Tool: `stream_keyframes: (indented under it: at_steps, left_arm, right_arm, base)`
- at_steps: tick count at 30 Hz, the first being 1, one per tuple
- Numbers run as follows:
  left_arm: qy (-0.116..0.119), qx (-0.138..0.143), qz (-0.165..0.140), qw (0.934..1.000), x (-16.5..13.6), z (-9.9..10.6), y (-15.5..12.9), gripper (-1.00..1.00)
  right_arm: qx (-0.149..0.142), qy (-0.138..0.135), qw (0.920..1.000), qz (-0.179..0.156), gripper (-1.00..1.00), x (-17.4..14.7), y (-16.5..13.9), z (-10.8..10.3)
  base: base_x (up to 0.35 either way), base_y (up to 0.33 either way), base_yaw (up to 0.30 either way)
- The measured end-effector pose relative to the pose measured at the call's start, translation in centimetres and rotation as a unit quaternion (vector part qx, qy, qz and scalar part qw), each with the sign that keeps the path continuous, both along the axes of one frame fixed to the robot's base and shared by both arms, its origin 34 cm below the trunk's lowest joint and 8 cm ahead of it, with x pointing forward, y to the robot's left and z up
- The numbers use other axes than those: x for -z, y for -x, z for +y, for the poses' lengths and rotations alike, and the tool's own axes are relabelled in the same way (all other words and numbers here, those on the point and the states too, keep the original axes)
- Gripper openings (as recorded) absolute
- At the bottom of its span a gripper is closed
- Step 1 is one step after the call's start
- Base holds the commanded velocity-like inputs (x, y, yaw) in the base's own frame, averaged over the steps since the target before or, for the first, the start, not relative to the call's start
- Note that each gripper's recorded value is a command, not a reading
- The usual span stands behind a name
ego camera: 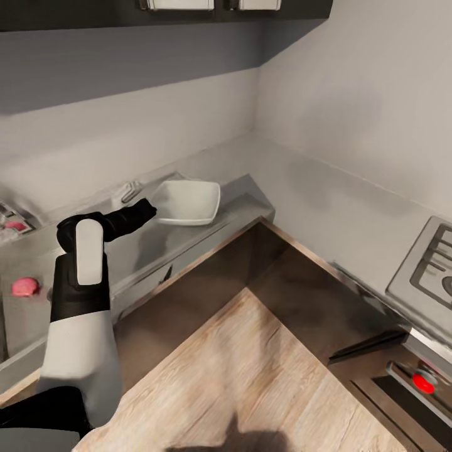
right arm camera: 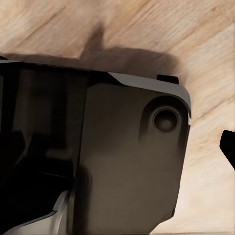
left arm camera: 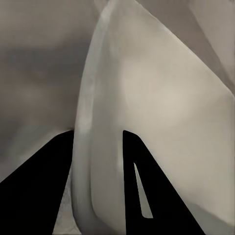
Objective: In the kitchen, take the Vidalia onion out of the sink, dice it on the chopping board with the paring knife, put the diced onion into the bowl on the countertop, then place both the paring knife and the chopping board into the sink.
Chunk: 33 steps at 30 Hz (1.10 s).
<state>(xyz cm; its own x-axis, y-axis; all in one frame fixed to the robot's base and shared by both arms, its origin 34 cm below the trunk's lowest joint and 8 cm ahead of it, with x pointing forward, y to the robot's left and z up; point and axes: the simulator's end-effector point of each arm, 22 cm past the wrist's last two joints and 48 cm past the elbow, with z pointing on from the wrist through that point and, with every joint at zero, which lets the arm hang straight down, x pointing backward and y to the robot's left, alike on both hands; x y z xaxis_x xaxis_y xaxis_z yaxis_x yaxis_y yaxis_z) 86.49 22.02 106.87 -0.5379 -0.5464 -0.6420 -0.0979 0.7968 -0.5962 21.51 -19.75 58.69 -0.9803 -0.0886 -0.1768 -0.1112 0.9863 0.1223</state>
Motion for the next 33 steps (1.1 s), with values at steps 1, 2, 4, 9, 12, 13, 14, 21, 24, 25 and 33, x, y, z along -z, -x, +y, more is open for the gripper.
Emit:
stream_keyframes:
  at_steps: [1,2,4,9,12,13,14,21,24,25,33]
  left_arm:
    - [0.0,0.0,0.001,1.0,0.1,0.0,0.0,-1.0]
    - [0.0,0.0,0.002,1.0,0.2,0.0,0.0,-1.0]
    - [0.0,0.0,0.003,1.0,0.4,0.0,0.0,-1.0]
    - [0.0,0.0,0.006,1.0,0.9,0.0,-0.1,-1.0]
    - [0.0,0.0,0.008,1.0,1.2,0.0,-0.1,-1.0]
    - [0.0,0.0,0.009,1.0,1.3,0.0,-0.1,-1.0]
    - [0.0,0.0,0.01,1.0,1.4,0.0,-0.1,-1.0]
    - [0.0,0.0,0.014,0.9999,2.0,0.0,-0.1,-1.0]
    - [0.0,0.0,0.016,0.9999,2.3,0.1,-0.1,-1.0]
    - [0.0,0.0,0.017,0.9999,2.4,0.1,-0.1,-1.0]
    - [0.0,-0.001,0.02,0.9998,3.0,0.2,-0.1,-1.0]
  right_arm:
    - [0.0,0.0,1.0,0.001,1.0,0.0,0.0,0.0]
    - [0.0,0.0,1.0,0.001,1.0,0.0,0.1,0.0]
    - [0.0,0.0,1.0,0.002,1.0,0.0,0.2,0.0]
    - [0.0,0.0,1.0,0.005,1.0,0.1,0.4,0.0]
    - [0.0,0.001,1.0,0.007,1.0,0.2,0.6,-0.1]
    - [0.0,0.0,1.0,0.008,1.0,0.2,0.6,-0.1]
    - [-0.001,0.0,1.0,0.008,1.0,0.2,0.7,-0.1]
    - [-0.001,0.0,0.9999,0.012,1.0,0.2,1.1,0.0]
    - [-0.001,0.0,0.9999,0.014,1.0,0.3,1.2,0.0]
    - [-0.001,-0.001,0.9999,0.015,1.0,0.3,1.3,0.0]
    - [-0.002,-0.001,0.9998,0.019,1.0,0.4,1.7,0.0]
  base:
    - [-0.341,0.0,0.207]
    - [-0.341,0.0,0.207]
    - [-0.341,0.0,0.207]
    - [-0.341,0.0,0.206]
    - [-0.341,0.011,0.202]
    - [-0.34,0.05,0.202]
    - [-0.339,0.061,0.201]
    - [-0.3,0.144,0.201]
    - [-0.246,0.206,0.201]
    - [-0.236,0.214,0.201]
    - [-0.111,0.263,0.184]
